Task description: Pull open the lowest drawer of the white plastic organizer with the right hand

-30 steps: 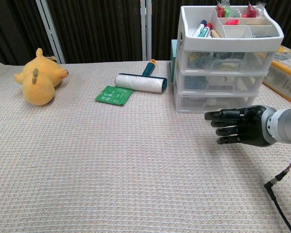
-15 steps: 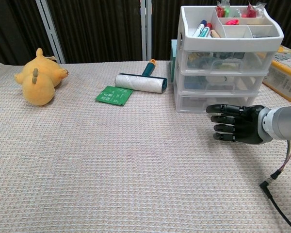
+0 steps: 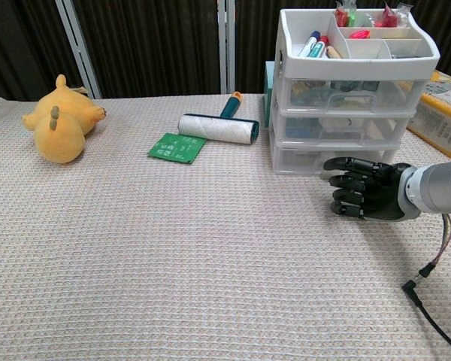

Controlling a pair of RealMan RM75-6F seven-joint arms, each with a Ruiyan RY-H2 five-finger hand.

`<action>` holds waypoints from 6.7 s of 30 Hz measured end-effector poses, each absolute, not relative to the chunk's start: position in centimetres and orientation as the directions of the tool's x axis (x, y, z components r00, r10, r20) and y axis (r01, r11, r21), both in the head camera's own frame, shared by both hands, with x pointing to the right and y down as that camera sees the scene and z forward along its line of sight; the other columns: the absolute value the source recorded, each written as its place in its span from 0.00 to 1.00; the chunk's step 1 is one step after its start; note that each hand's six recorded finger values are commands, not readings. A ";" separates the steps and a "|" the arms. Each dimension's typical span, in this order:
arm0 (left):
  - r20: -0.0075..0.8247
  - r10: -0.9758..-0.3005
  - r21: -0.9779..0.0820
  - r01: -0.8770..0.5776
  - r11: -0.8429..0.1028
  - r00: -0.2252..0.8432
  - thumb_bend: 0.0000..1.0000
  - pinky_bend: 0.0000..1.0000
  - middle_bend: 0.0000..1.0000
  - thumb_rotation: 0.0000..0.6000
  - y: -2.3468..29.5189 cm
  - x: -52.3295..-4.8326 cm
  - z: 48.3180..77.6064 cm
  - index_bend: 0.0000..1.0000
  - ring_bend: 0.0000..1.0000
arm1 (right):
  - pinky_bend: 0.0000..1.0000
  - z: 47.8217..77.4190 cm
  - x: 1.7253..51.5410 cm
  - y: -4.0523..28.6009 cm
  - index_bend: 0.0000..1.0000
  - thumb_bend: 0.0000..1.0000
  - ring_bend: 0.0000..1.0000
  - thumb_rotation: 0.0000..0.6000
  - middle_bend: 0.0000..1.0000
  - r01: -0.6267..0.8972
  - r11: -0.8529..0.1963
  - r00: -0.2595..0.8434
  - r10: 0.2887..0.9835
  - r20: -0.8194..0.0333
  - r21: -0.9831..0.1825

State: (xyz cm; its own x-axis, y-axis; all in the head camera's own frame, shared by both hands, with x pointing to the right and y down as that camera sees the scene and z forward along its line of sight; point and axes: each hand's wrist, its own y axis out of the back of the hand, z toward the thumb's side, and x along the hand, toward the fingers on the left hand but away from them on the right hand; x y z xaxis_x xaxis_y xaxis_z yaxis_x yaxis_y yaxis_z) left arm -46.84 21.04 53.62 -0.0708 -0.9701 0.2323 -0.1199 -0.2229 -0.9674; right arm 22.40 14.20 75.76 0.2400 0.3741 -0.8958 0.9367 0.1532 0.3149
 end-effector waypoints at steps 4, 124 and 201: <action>0.232 -0.970 -0.968 -0.119 -0.223 -0.070 0.07 0.00 0.00 1.00 21.0 -46.8 53.6 0.00 0.00 | 0.70 75.7 22.5 14.0 0.22 0.36 0.85 1.00 0.86 0.936 0.159 0.237 0.378 -0.895 0.315; 0.249 -0.967 -0.964 -0.105 -0.243 -0.044 0.07 0.00 0.00 1.00 21.6 -45.9 53.7 0.00 0.00 | 0.70 69.6 24.0 14.7 0.15 0.35 0.85 1.00 0.85 0.955 -0.286 0.225 0.522 -0.823 0.079; 0.260 -0.965 -0.961 -0.101 -0.256 -0.029 0.07 0.00 0.00 1.00 21.8 -45.4 53.8 0.00 0.00 | 0.68 69.1 23.1 21.5 0.11 0.28 0.83 1.00 0.83 0.860 -0.495 0.329 0.357 -0.874 0.122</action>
